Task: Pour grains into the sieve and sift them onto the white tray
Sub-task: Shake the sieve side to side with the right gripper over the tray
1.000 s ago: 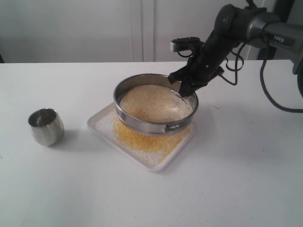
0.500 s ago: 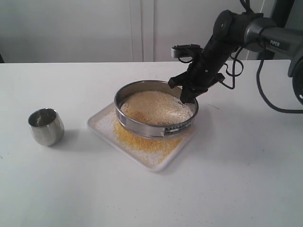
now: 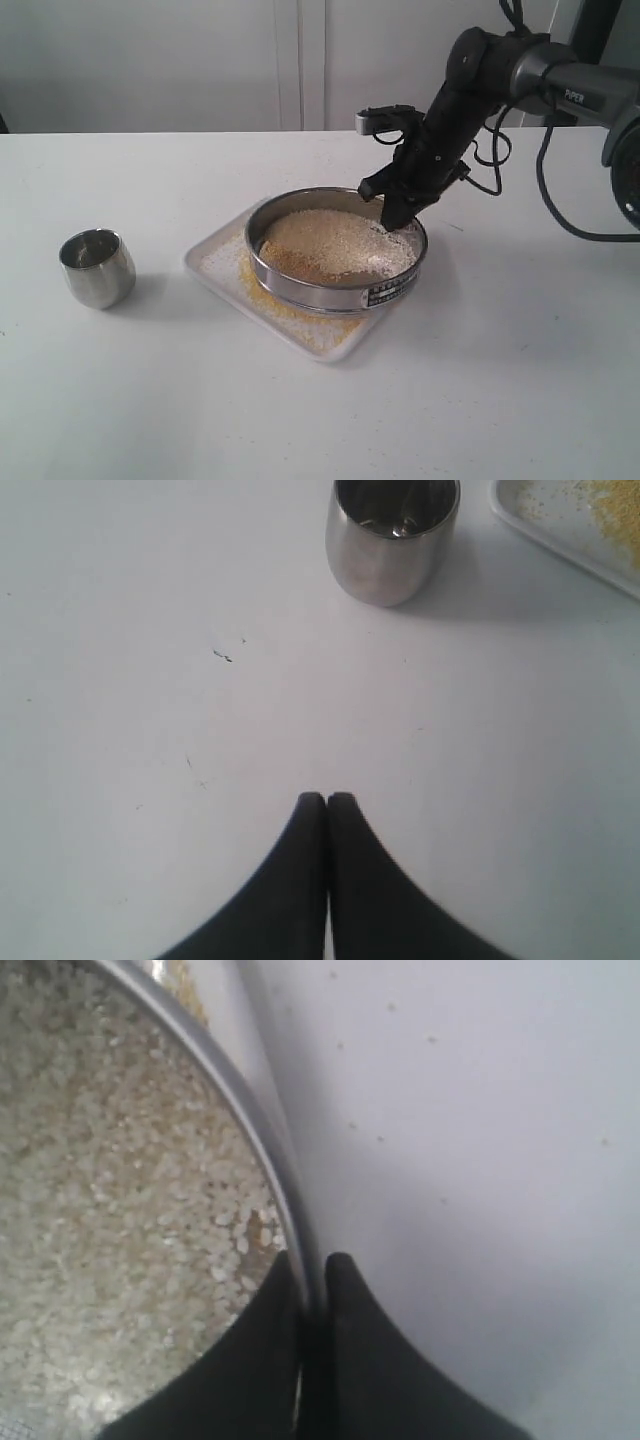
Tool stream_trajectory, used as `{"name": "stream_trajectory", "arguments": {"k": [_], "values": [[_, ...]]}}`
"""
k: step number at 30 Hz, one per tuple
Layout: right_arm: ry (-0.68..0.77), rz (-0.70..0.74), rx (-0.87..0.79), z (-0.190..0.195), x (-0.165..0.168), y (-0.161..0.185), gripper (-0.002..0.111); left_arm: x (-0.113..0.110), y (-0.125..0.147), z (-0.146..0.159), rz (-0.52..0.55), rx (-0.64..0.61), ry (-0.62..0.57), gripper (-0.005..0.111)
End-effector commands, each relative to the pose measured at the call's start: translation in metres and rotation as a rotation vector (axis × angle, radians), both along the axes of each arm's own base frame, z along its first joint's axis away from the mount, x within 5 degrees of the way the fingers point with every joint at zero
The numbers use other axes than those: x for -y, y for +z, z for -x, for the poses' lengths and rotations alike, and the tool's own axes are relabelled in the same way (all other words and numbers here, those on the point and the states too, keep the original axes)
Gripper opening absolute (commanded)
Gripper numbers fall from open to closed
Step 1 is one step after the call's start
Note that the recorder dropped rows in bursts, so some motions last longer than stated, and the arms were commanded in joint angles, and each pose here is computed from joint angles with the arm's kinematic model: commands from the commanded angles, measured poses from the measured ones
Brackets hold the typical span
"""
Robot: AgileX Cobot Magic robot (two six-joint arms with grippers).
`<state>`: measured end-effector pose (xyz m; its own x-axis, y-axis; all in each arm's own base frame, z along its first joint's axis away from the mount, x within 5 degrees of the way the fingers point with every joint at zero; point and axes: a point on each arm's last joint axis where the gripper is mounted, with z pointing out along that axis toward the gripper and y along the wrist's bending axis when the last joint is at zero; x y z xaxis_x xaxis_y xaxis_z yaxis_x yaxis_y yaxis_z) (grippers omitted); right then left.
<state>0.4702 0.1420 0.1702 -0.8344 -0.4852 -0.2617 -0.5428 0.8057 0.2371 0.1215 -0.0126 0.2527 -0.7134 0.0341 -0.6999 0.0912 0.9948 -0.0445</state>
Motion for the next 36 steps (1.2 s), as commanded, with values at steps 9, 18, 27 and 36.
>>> {"name": "stream_trajectory", "arguments": {"k": [9, 18, 27, 36], "values": [[-0.134, -0.224, -0.047, -0.002, -0.013, 0.016, 0.0, 0.0, -0.001, 0.001, 0.014, -0.005, 0.009, 0.0], [0.057, -0.108, 0.119, -0.008, 0.0, 0.019, 0.0, 0.0, -0.001, 0.001, 0.014, -0.005, 0.009, 0.0], [-0.151, -0.061, 0.03, -0.01, 0.012, 0.013, 0.0, 0.0, -0.001, 0.001, 0.014, -0.005, 0.009, 0.0], [-0.247, -0.246, -0.093, -0.005, 0.003, 0.024, 0.0, 0.0, -0.001, 0.001, 0.014, -0.005, 0.009, 0.0]]}}
